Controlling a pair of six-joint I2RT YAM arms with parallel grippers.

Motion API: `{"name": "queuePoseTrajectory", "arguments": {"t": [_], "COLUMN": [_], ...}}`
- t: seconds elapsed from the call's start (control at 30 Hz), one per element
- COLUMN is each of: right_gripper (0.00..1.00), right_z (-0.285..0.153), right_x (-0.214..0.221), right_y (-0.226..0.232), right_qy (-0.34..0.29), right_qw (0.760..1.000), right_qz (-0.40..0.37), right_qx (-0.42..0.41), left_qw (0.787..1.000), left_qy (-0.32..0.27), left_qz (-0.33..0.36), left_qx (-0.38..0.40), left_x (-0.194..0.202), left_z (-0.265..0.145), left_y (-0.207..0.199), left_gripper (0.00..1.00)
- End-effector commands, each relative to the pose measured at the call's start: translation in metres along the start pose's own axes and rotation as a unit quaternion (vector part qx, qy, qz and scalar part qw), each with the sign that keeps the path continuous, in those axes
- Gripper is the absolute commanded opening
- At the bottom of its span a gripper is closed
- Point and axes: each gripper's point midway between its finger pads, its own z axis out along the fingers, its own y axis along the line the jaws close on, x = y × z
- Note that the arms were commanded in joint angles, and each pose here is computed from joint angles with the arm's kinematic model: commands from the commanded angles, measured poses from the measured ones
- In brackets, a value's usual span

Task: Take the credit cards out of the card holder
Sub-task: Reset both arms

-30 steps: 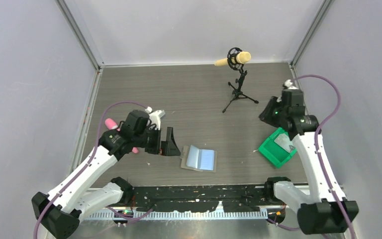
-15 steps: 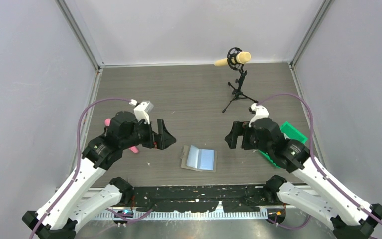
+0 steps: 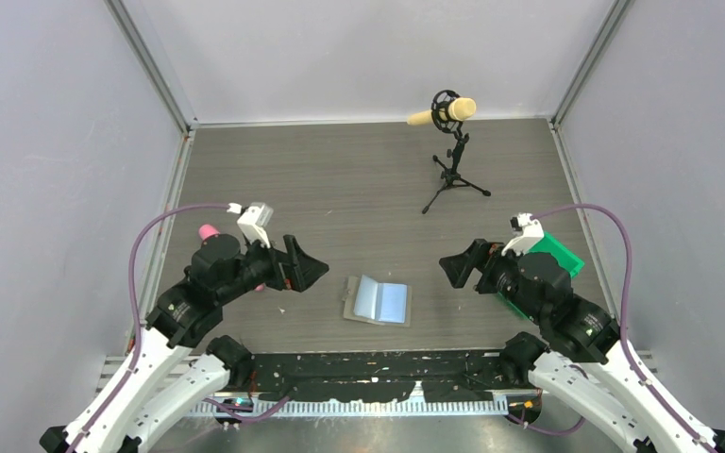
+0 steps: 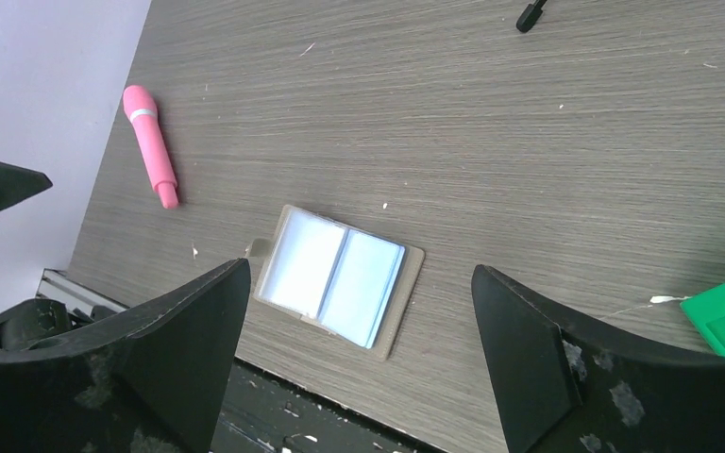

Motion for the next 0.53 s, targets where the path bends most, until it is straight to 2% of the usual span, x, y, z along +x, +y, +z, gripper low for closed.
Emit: {"name": "queuePoseTrajectory", "arguments": {"t": [0.0,0.5], "right_gripper": [0.96,0.95], "right_z": [-0.0026,-0.0051], "right_x": [-0.0232,-0.028], "right_y": [0.0133,0.0187], "right_qy": [-0.034,-0.055], "right_qw": [0.999,0.997], "right_qz": [0.024,0.037], "right_qx": [-0.011,-0.033], "left_qw": [0.999,0.999], "left_qy": [-0.042,-0.033], "left_qz": [-0.004,-0.006], "left_qx": [0.005,0.016], "left_x": [-0.0129,-0.0082], "left_z": [0.0006,0.0027], "left_y": [-0.0016,-0.0037], "left_gripper": [1.0,1.0]}}
